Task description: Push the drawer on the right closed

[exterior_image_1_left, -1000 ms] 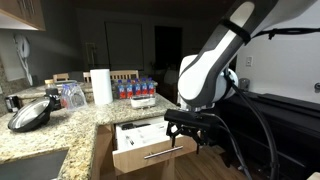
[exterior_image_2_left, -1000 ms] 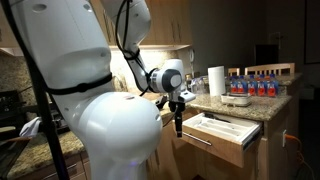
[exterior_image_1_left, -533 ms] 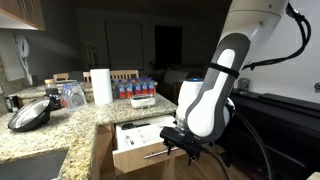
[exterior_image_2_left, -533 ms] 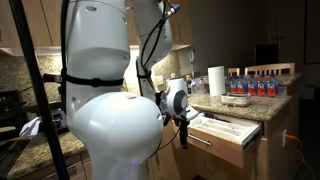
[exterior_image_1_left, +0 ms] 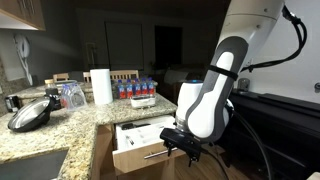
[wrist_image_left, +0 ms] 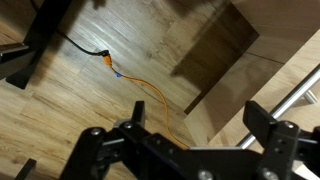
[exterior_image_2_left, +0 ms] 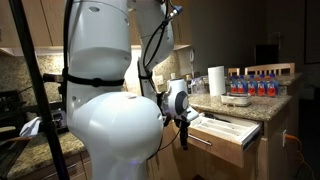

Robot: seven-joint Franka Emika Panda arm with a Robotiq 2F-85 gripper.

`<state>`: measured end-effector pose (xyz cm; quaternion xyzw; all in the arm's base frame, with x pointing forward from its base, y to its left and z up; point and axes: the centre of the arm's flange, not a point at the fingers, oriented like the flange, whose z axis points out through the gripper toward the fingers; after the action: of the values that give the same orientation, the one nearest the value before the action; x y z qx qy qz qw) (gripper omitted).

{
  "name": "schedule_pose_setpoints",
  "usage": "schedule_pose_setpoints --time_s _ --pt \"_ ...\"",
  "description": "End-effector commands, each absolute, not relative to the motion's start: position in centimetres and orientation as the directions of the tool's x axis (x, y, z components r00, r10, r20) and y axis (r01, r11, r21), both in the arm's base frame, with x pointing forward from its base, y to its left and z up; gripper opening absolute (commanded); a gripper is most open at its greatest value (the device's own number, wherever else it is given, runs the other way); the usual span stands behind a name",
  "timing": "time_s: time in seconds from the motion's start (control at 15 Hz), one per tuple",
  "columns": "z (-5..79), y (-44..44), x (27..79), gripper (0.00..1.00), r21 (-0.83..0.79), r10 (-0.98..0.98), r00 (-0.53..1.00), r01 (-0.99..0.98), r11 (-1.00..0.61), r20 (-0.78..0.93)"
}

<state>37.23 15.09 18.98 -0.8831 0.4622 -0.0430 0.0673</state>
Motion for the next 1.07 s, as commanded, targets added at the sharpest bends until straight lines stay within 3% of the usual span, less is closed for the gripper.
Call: schedule_pose_setpoints --time_s 0.0,1.0 --pt "16.5 15.4 37.2 1.00 -0.093 -0.832 0.554 -0.830 -0.550 -0.029" --pt "9.9 17.5 43.5 1.00 -0.101 -0.892 0.453 -0.886 -0.452 0.016"
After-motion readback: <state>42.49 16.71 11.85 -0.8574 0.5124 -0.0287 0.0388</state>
